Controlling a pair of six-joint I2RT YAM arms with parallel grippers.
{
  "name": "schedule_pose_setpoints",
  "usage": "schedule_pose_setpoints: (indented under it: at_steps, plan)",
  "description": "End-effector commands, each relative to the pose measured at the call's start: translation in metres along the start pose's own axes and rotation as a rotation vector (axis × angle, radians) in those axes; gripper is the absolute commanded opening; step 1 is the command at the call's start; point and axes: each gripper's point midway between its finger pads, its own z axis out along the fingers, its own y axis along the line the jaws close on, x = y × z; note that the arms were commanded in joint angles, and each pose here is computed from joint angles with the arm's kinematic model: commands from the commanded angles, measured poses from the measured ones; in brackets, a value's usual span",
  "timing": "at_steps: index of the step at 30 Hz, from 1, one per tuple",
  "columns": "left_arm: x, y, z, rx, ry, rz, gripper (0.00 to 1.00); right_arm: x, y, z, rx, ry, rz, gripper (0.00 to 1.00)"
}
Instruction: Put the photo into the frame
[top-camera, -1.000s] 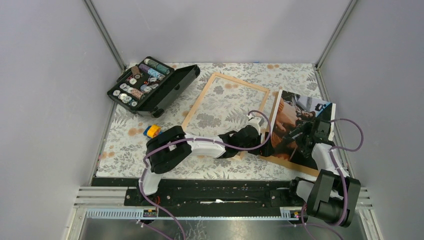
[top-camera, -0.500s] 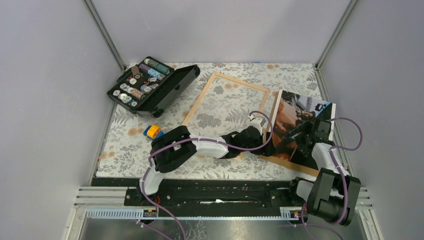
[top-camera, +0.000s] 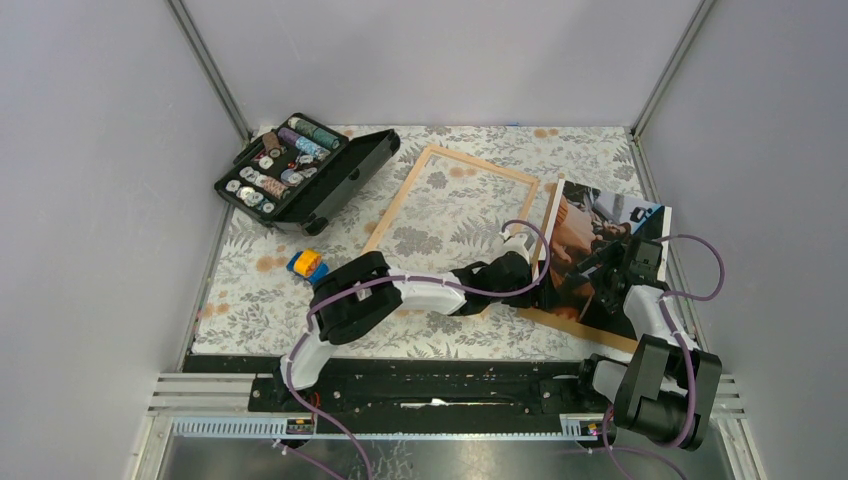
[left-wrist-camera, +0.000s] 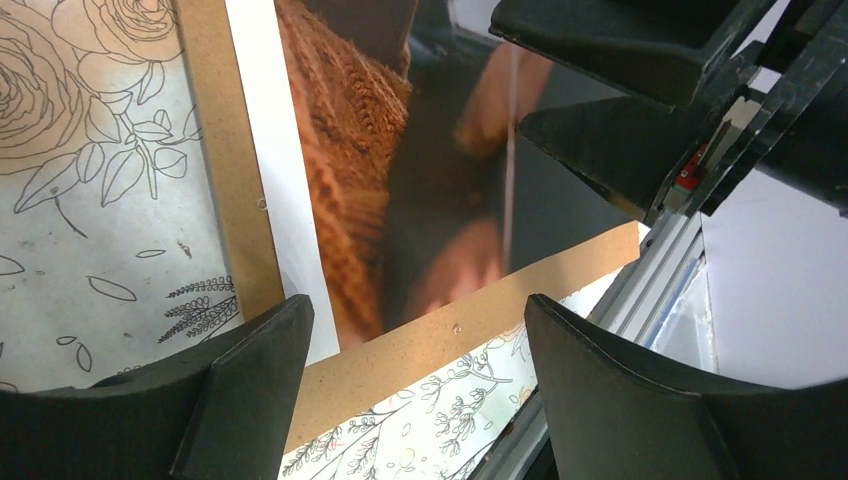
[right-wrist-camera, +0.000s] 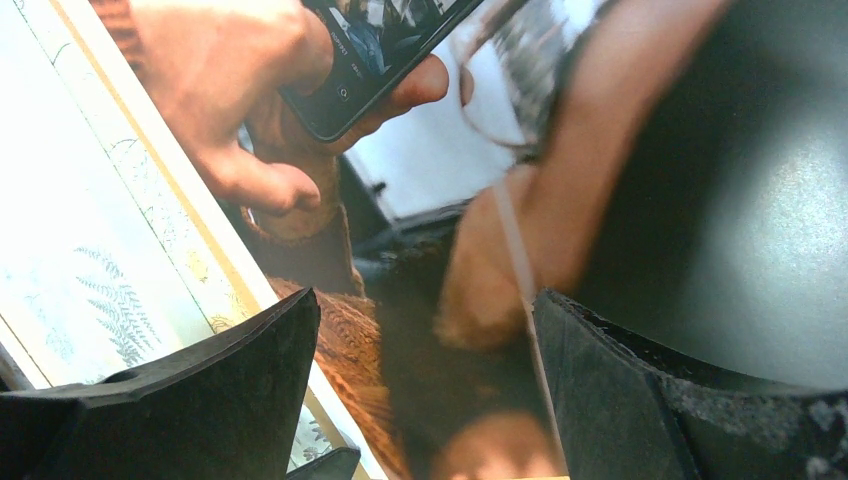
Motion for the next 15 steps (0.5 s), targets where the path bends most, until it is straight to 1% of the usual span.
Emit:
schedule_pose_setpoints:
  at_steps: [1,6,11,15]
  plan:
    - [0.012,0.016,0.009,-0.081,0.023,-0.042,0.84,0.014,-0.009,0.001,0.023,0.056,0.002,0.86]
    - [-0.001,0.022,0.001,-0.152,-0.02,0.007,0.87,0.015,-0.009,0.001,0.023,0.059,0.004,0.86]
    - [0.012,0.029,0.004,-0.152,0.008,-0.015,0.88,0.015,-0.008,0.002,0.024,0.065,0.005,0.86]
    - [0.013,0.037,-0.002,-0.192,-0.01,-0.003,0.88,0.015,-0.009,0.002,0.026,0.066,0.004,0.86]
